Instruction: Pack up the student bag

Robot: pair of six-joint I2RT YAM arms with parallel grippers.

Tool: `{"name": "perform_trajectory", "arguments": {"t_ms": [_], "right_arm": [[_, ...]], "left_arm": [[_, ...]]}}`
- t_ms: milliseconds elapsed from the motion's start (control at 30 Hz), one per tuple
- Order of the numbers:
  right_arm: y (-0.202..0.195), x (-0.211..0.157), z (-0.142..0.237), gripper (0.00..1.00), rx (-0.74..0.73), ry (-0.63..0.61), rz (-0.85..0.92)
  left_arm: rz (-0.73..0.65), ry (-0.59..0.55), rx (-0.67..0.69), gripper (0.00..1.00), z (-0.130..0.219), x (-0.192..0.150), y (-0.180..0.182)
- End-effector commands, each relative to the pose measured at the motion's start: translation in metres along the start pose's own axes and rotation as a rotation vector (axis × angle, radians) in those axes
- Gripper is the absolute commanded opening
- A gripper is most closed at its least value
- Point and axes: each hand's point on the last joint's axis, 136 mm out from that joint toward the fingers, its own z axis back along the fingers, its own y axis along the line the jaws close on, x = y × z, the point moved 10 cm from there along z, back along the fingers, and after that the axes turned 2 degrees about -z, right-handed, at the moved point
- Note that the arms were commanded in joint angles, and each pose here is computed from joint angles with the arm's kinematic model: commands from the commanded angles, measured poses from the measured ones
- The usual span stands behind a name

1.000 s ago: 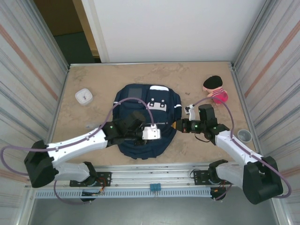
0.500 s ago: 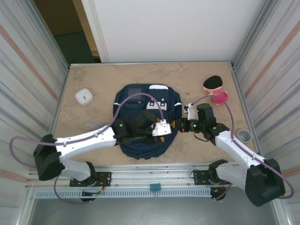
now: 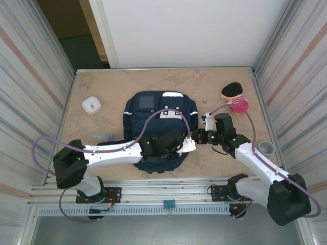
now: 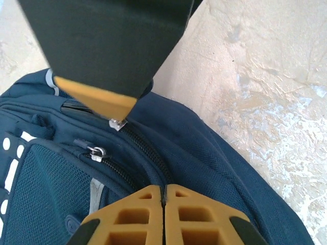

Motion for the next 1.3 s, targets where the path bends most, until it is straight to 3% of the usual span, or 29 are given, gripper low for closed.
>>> {"name": "perform_trajectory", "arguments": {"t_ms": [0, 267, 500, 700, 733, 800, 833, 867, 1000, 1267], "right_arm": [[-0.014, 0.018, -0.003, 0.00, -0.081, -0.052, -0.002], [-0.044, 0.049, -0.033, 0.00, -0.168, -0.091, -0.064], [-0.050, 0.077, -0.042, 0.00, -0.189, -0.152, -0.069], [-0.045, 0.086, -0.046, 0.00, -0.125, -0.152, -0.069], [-0.043, 0.086, -0.044, 0.07, -0.121, -0.152, -0.066], [-0.037, 0.087, -0.038, 0.29, -0.114, -0.141, -0.058], [-0.031, 0.087, -0.033, 0.42, -0.104, -0.124, -0.049], [-0.027, 0.086, -0.029, 0.49, -0.101, -0.109, -0.043], [-0.002, 0.073, -0.004, 0.52, -0.103, -0.107, 0.002], [0.039, 0.020, 0.015, 0.54, -0.030, -0.070, 0.112]], "left_arm": [[0.004, 0.007, 0.016, 0.05, 0.013, -0.016, 0.002], [-0.035, -0.142, -0.134, 0.00, 0.038, -0.026, -0.014], [-0.035, -0.139, -0.196, 0.00, 0.039, -0.037, -0.023], [-0.012, -0.147, -0.152, 0.00, 0.040, -0.037, -0.020], [-0.014, -0.143, -0.144, 0.00, 0.040, -0.037, -0.019], [-0.037, -0.123, -0.127, 0.08, 0.043, -0.037, -0.017], [-0.044, -0.108, -0.099, 0.17, 0.046, -0.039, -0.014], [-0.049, -0.102, -0.077, 0.26, 0.048, -0.040, -0.011], [-0.071, -0.105, -0.076, 0.60, 0.070, -0.048, 0.001], [-0.121, -0.007, -0.095, 0.65, 0.102, -0.092, 0.018]]}}
